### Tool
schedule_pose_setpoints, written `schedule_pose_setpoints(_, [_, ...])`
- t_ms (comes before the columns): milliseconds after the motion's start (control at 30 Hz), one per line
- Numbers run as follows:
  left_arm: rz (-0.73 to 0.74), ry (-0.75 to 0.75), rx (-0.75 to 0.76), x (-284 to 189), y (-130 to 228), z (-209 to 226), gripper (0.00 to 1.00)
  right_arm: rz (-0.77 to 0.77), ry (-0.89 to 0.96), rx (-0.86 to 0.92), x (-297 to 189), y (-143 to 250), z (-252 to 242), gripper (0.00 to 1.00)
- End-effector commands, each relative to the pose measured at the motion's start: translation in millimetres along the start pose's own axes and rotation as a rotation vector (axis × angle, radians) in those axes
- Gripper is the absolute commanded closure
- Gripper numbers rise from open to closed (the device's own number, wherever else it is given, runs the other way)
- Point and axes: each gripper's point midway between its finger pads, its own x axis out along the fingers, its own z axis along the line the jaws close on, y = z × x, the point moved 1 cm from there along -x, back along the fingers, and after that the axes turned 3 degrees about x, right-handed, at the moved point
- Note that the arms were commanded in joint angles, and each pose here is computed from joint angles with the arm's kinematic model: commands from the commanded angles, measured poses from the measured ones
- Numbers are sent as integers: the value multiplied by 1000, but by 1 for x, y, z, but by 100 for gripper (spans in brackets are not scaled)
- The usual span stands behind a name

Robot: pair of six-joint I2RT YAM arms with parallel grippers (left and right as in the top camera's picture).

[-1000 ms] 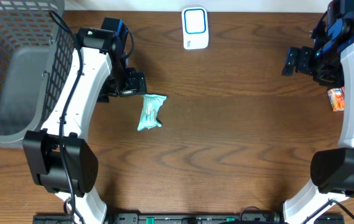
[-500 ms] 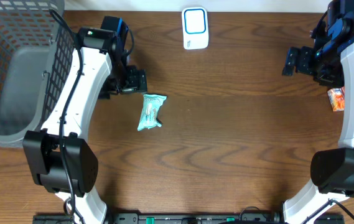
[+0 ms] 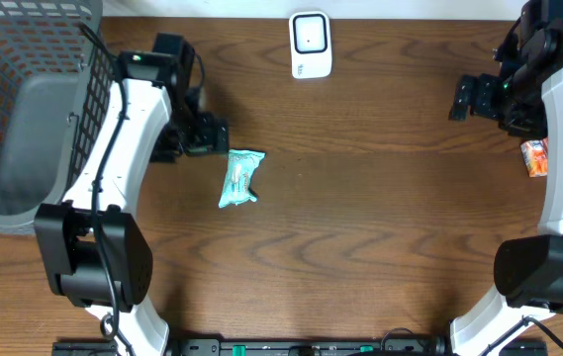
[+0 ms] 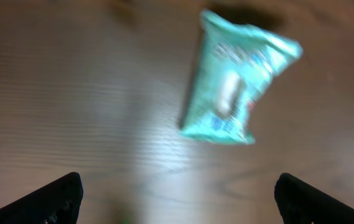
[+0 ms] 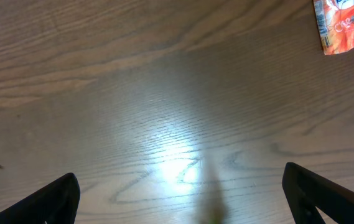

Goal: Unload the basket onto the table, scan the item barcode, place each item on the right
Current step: 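Reach the left gripper down and grasp the mint-green wipes pack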

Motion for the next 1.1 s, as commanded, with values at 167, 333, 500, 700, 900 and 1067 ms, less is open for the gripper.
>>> schedule_pose_setpoints(167, [90, 105, 147, 20, 27, -42, 2, 11, 14, -18, 4, 1, -1, 1])
schedule_pose_setpoints(333, [120, 34, 117, 37, 38, -45, 2, 11, 14, -19, 4, 1, -1, 1])
schedule_pose_setpoints(500, [121, -7, 118, 55, 43, -44, 2, 10, 14, -19, 4, 1, -1, 1])
schedule_pose_setpoints(700, [110, -5, 142, 73, 46, -48, 2, 10, 14, -19, 4, 1, -1, 1])
schedule_pose_setpoints(900, [96, -2, 167, 75, 45, -56, 2, 11, 14, -19, 4, 1, -1, 1])
schedule_pose_setpoints(1067, [86, 0, 188, 81, 46, -61, 2, 11, 14, -18, 4, 1, -1, 1])
